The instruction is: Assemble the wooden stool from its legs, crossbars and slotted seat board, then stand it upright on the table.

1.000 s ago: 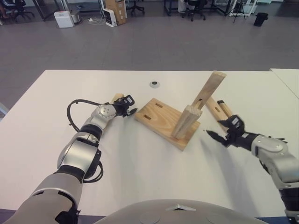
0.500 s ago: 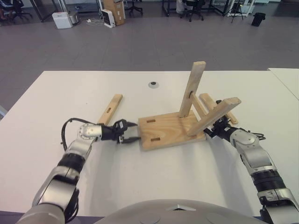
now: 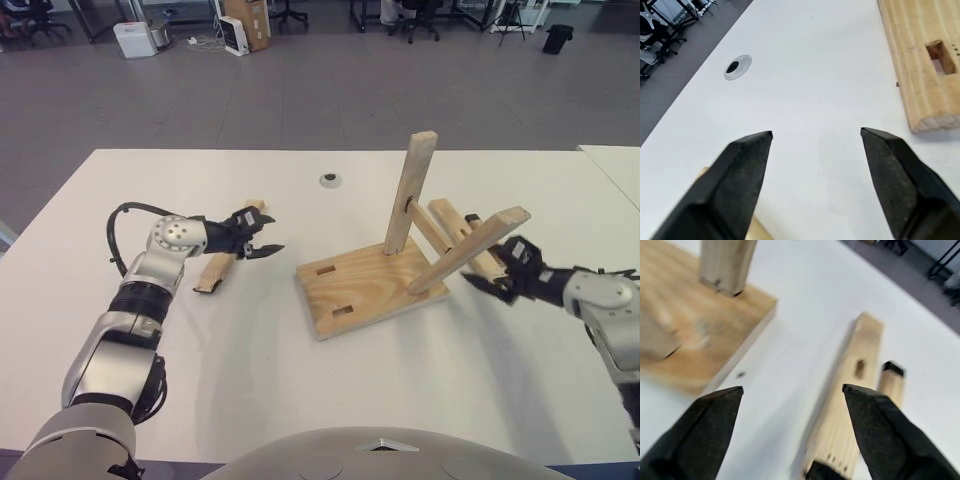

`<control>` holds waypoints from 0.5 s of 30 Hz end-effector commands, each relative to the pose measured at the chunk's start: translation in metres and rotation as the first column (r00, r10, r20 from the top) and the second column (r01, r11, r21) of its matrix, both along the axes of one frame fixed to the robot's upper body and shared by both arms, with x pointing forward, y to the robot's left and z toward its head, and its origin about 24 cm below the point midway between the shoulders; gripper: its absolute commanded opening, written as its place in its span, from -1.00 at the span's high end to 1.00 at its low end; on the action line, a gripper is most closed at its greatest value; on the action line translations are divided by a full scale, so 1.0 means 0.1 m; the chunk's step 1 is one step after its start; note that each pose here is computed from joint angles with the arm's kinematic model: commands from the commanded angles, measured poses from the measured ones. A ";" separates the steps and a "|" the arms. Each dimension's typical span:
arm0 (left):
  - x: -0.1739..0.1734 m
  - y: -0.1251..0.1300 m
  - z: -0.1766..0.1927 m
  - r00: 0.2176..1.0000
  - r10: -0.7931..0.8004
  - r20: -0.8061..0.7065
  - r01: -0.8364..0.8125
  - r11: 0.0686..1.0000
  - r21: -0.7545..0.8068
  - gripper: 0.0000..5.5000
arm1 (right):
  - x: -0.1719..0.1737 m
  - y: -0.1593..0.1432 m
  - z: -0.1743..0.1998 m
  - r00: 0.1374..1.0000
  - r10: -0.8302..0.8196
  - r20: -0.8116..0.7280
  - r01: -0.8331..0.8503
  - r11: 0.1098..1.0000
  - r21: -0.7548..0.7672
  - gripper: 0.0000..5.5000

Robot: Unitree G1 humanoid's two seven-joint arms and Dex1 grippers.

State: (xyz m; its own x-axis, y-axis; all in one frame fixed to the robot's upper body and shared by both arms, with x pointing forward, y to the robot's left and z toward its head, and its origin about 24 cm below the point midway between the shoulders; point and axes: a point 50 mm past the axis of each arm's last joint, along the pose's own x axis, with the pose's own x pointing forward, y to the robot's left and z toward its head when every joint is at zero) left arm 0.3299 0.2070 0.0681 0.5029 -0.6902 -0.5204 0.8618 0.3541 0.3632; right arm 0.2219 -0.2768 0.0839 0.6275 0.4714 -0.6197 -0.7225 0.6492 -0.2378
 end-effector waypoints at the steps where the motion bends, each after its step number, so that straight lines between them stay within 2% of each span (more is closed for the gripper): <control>1: 0.13 -0.05 -0.06 0.999 0.033 0.036 -0.036 0.996 0.082 -0.18 | -0.25 0.10 0.03 0.986 0.102 -0.130 -0.095 0.994 0.058 -0.35; 4: 0.14 -0.19 -0.25 0.999 0.018 0.029 -0.022 0.991 0.131 -0.18 | -0.32 0.34 -0.16 0.976 0.138 -0.167 -0.118 0.985 0.126 -0.35; 9: -0.03 -0.38 -0.52 0.995 -0.096 -0.027 0.099 0.984 0.147 -0.18 | -0.29 0.63 -0.50 0.986 0.094 -0.140 -0.073 0.986 0.147 -0.35; 12: -0.21 -0.51 -0.65 0.970 -0.224 -0.091 0.232 0.969 0.089 -0.18 | -0.12 0.74 -0.56 0.995 0.057 -0.076 -0.045 0.987 0.155 -0.35; 15: -0.42 -0.53 -0.70 0.929 -0.338 -0.147 0.343 0.939 0.007 -0.18 | 0.08 0.79 -0.55 1.000 0.024 -0.004 -0.023 0.987 0.157 -0.35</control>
State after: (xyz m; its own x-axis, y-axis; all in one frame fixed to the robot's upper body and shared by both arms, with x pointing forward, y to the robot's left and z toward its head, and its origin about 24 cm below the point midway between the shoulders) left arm 0.3162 0.1516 0.0269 0.3180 -0.7957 -0.5156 0.9172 0.1206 0.3797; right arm 0.2209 -0.1998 0.0321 0.5916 0.6005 -0.5379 -0.7537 0.6488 -0.1047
